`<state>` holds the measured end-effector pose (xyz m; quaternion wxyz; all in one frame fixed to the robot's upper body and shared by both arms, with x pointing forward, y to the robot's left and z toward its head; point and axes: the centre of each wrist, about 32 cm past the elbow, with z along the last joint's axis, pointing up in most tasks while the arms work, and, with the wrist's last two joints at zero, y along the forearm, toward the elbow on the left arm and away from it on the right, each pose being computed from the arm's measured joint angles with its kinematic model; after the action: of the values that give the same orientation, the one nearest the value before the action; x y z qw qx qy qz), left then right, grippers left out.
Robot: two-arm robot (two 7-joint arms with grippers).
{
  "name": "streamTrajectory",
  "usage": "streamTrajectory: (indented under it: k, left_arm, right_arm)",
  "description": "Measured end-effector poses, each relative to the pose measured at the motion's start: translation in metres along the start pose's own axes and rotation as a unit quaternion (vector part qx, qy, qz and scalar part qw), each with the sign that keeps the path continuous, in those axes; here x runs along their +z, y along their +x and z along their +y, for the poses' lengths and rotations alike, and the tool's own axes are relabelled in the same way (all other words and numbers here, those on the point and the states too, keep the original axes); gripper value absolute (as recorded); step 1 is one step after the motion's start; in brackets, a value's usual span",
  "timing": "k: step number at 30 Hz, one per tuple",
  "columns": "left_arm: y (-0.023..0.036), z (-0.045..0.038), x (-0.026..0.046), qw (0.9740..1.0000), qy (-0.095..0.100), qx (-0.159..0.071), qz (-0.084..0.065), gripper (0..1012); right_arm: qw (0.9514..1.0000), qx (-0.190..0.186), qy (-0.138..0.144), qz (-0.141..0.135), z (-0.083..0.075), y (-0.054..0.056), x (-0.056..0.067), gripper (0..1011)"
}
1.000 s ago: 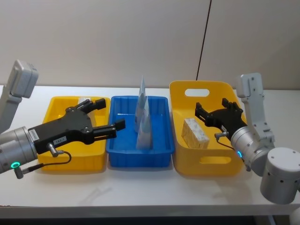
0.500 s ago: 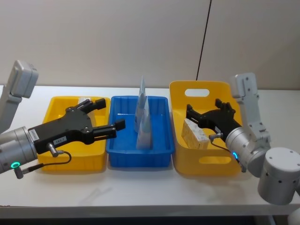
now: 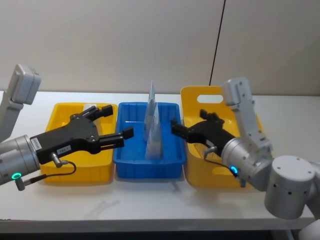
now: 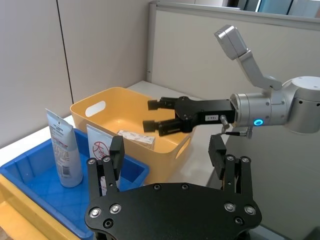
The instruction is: Bimanual collaborative sorting of washing and personal care products
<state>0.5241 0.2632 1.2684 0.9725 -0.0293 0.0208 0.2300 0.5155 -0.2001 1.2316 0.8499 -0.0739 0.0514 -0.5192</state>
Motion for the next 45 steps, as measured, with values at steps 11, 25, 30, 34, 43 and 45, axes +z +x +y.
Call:
streamTrajectory:
  k: [11,25,30,34,43,45]
  left_arm:
    - [0.0000,0.0000,0.0000,1.0000,0.000,0.000,0.000,1001]
    - [0.0000,0.0000,0.0000,1.0000,0.000,0.000,0.000,1001]
    - [0.0000,0.0000,0.0000,1.0000,0.000,0.000,0.000,1001]
    - [0.0000,0.0000,0.0000,1.0000,0.000,0.000,0.000,1001]
    - [0.0000,0.0000,0.0000,1.0000,0.000,0.000,0.000,1001]
    - [0.0000,0.0000,0.0000,1.0000,0.000,0.000,0.000,1001]
  right_arm:
    - [0.9985,0.050,-0.019,0.011,0.005,-0.020,0.007,1004]
    - [0.9992,0.020,-0.027,0.022,0.017,-0.037,0.009,1004]
    - [0.9993,0.001,-0.027,0.024,0.022,-0.042,0.008,1004]
    - [0.9993,-0.008,-0.028,0.024,0.027,-0.045,0.008,1004]
    - [0.9991,-0.018,-0.033,0.019,0.039,-0.052,0.007,1004]
    - [0.9991,-0.019,-0.034,0.018,0.041,-0.053,0.007,1004]
